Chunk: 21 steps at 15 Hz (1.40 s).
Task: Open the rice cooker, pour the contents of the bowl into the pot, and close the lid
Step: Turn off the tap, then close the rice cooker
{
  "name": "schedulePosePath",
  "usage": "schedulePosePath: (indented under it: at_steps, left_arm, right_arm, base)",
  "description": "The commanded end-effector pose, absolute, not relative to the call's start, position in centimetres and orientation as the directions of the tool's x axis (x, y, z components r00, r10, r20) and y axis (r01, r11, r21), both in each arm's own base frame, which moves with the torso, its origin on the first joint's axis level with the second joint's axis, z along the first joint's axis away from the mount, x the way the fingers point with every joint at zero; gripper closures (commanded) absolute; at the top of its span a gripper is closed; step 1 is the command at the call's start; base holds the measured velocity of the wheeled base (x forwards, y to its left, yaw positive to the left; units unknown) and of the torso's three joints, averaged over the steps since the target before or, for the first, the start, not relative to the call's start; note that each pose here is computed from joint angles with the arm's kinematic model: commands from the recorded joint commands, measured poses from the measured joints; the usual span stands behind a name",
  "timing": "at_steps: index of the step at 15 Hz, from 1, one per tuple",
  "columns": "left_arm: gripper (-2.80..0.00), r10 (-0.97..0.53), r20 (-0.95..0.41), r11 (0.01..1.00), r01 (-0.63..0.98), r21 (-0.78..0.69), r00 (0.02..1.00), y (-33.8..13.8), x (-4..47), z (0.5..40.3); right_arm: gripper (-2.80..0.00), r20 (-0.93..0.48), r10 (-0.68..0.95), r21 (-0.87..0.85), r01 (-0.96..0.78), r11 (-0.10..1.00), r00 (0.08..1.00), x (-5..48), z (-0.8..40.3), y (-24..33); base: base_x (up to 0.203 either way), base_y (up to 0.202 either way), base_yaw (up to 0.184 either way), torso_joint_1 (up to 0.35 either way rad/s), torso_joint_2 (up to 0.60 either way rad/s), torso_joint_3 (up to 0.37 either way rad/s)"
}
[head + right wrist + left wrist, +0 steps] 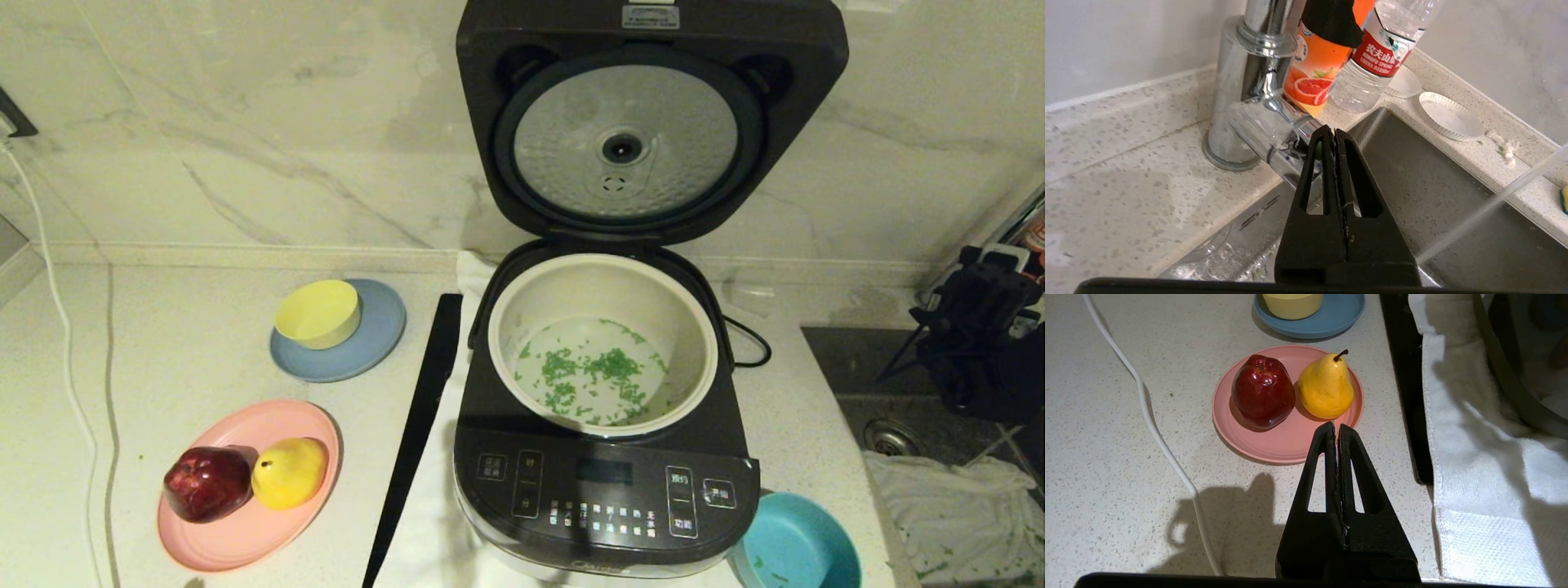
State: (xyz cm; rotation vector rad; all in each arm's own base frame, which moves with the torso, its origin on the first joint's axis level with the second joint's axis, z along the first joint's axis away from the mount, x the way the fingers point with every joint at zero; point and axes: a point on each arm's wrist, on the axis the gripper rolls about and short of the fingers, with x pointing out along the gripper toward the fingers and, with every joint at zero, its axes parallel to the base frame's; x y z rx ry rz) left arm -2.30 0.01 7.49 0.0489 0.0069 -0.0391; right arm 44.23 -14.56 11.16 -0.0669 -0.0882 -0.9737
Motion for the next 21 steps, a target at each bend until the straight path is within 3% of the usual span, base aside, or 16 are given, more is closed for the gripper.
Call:
schedulePosePath:
  at_steps: [1, 8, 13, 15, 18, 21]
  left_arm:
    - [0.0, -0.038, -0.008, 0.998, 0.039, 0.049, 0.999, 0.0, -2.3, 7.5]
    - [0.0, -0.04, -0.008, 0.998, 0.04, 0.049, 0.999, 0.0, -2.3, 7.5]
    - [0.0, -0.04, -0.008, 0.998, 0.04, 0.049, 0.999, 0.0, -2.3, 7.5]
    - [0.0, -0.04, -0.008, 0.998, 0.04, 0.049, 0.999, 0.0, -2.3, 7.5]
    - [0.0, -0.039, -0.008, 0.998, 0.039, 0.049, 0.999, 0.0, -2.3, 7.5]
    - [0.0, -0.04, -0.008, 0.998, 0.04, 0.049, 0.999, 0.0, -2.3, 7.5]
  right_arm:
    - [0.0, 0.112, -0.821, -0.011, 0.827, 0.562, 0.56, 44.3, 11.3, -14.3]
    - [0.0, 0.118, -0.827, 0.008, 0.832, 0.554, 0.55, 41.9, 13.9, -12.9]
    - [0.0, 0.188, -0.774, 0.073, 0.777, 0.625, 0.605, 35.2, 21.5, -8.3]
    - [0.0, 0.176, -0.735, 0.078, 0.735, 0.674, 0.655, 32.8, 23.8, -6.2]
    - [0.0, -0.009, -0.623, 0.085, 0.621, 0.779, 0.782, 29.9, 26.4, -3.6]
    - [0.0, -0.115, -0.436, 0.27, 0.45, 0.851, 0.893, 27.7, 32.3, -2.5]
  base:
    - [0.0, 0.0, 0.0, 0.0, 0.0, 0.0]
    - [0.0, 0.0, 0.0, 0.0, 0.0, 0.0]
    - [0.0, 0.0, 0.0, 0.0, 0.0, 0.0]
    - [0.0, 0.0, 0.0, 0.0, 0.0, 0.0]
    - [0.0, 0.0, 0.0, 0.0, 0.0, 0.0]
    - [0.0, 0.0, 0.0, 0.0, 0.0, 0.0]
